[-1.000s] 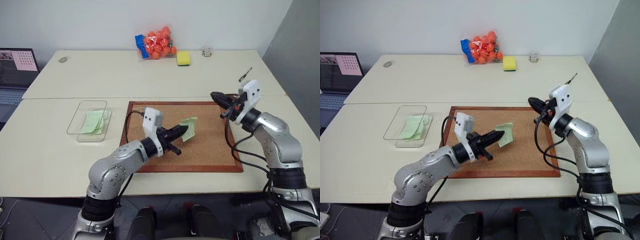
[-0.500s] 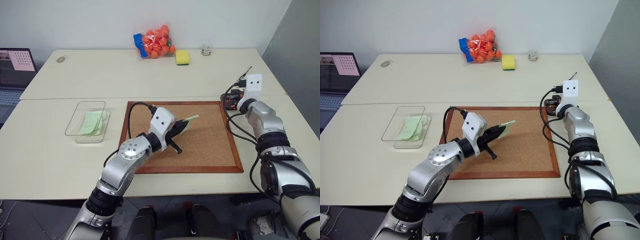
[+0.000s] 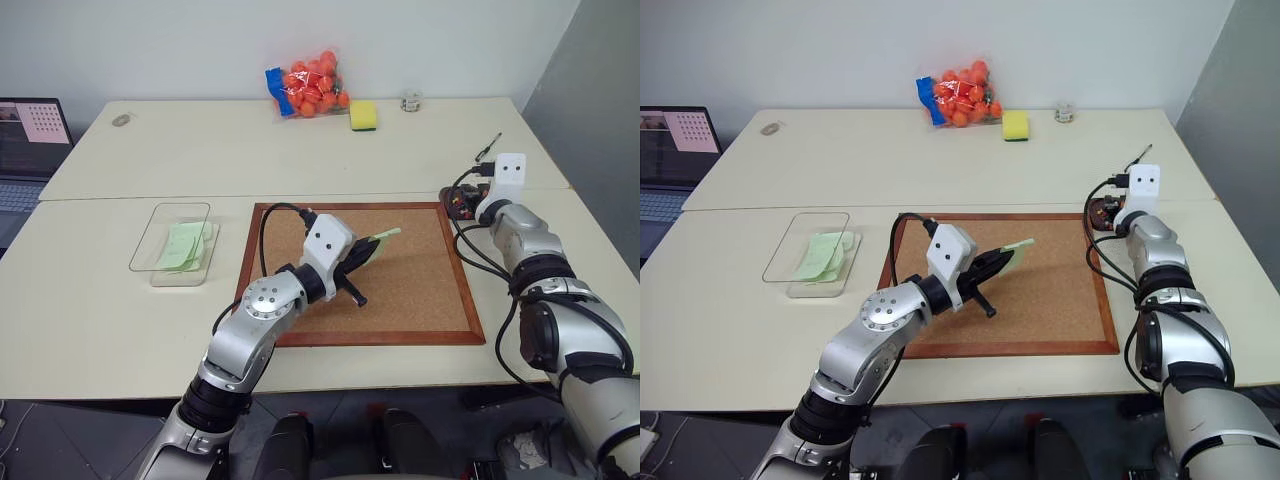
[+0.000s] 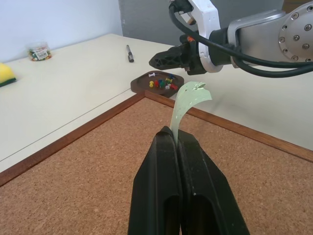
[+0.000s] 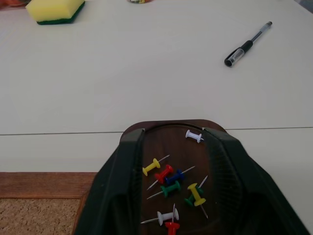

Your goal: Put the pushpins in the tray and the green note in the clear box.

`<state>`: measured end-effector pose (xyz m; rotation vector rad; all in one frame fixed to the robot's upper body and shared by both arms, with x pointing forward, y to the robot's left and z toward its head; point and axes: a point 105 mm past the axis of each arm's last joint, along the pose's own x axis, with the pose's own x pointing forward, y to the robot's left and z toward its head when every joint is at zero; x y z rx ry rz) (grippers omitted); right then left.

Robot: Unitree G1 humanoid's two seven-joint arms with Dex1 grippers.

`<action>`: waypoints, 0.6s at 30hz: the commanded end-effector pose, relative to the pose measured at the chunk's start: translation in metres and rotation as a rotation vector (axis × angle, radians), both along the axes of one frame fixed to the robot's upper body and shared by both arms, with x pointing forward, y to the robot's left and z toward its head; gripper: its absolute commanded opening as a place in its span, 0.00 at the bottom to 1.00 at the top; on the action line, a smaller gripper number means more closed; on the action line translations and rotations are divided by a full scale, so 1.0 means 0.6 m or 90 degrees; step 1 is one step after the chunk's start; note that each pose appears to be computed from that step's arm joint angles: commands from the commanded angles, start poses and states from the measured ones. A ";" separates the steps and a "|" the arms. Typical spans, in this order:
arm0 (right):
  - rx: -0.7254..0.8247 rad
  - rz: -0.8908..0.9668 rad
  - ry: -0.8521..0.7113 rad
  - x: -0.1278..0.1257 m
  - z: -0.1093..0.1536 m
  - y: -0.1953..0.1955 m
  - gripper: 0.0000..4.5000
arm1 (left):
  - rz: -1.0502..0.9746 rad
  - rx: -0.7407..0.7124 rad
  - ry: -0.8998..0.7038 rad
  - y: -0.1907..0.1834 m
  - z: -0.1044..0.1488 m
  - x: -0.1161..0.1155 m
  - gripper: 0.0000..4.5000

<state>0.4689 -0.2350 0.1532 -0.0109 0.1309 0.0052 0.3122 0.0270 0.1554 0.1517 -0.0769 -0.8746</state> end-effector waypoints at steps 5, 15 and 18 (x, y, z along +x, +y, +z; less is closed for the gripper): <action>0.006 -0.012 -0.052 0.005 0.043 -0.012 0.81 | -0.005 -0.020 -0.028 -0.003 0.025 -0.001 0.00; -0.016 0.042 -0.061 0.000 0.048 -0.004 0.99 | 0.001 -0.020 -0.028 0.002 0.025 0.000 0.00; -0.041 0.101 -0.078 -0.014 0.052 0.002 0.99 | 0.024 -0.025 -0.026 0.013 0.024 0.003 0.00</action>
